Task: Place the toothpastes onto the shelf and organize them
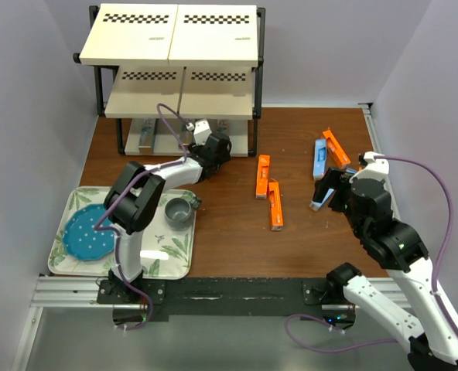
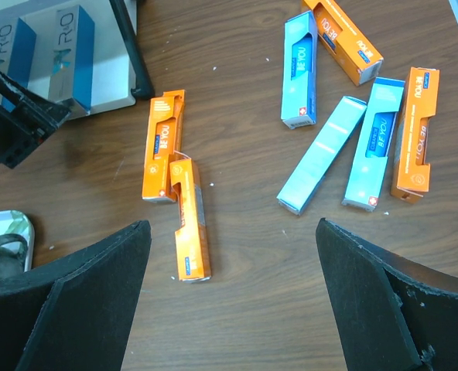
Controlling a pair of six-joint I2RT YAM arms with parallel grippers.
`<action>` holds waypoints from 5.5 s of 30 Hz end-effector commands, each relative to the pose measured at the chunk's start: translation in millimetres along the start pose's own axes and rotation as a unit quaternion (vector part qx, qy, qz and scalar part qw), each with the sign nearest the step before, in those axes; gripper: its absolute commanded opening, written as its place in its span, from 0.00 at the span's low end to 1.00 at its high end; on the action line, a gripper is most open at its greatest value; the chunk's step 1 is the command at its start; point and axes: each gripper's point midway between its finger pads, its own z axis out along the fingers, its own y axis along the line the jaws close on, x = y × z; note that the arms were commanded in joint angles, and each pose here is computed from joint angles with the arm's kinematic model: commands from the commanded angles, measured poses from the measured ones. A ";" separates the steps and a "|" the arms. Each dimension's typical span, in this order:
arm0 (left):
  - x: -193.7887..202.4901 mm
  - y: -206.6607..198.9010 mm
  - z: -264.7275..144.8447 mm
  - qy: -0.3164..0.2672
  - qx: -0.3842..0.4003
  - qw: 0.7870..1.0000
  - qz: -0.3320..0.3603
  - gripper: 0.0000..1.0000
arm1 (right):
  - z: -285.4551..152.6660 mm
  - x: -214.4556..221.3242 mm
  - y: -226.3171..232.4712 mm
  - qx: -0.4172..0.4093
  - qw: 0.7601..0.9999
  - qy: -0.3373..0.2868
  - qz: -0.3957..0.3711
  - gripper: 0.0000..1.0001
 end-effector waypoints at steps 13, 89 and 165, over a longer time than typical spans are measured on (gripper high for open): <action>-41.0 -20.1 17.2 -0.050 0.028 0.998 -0.033 0.73 | 2.5 -8.2 0.0 0.008 1.000 -0.013 0.001 0.92; -61.9 36.3 -222.7 -0.209 0.322 0.892 0.240 1.00 | 304.8 113.7 121.0 -0.079 0.958 0.262 0.086 0.75; -34.0 11.0 -231.2 -0.175 0.360 0.878 0.264 1.00 | 256.4 175.3 87.9 0.098 0.942 0.319 -0.026 0.60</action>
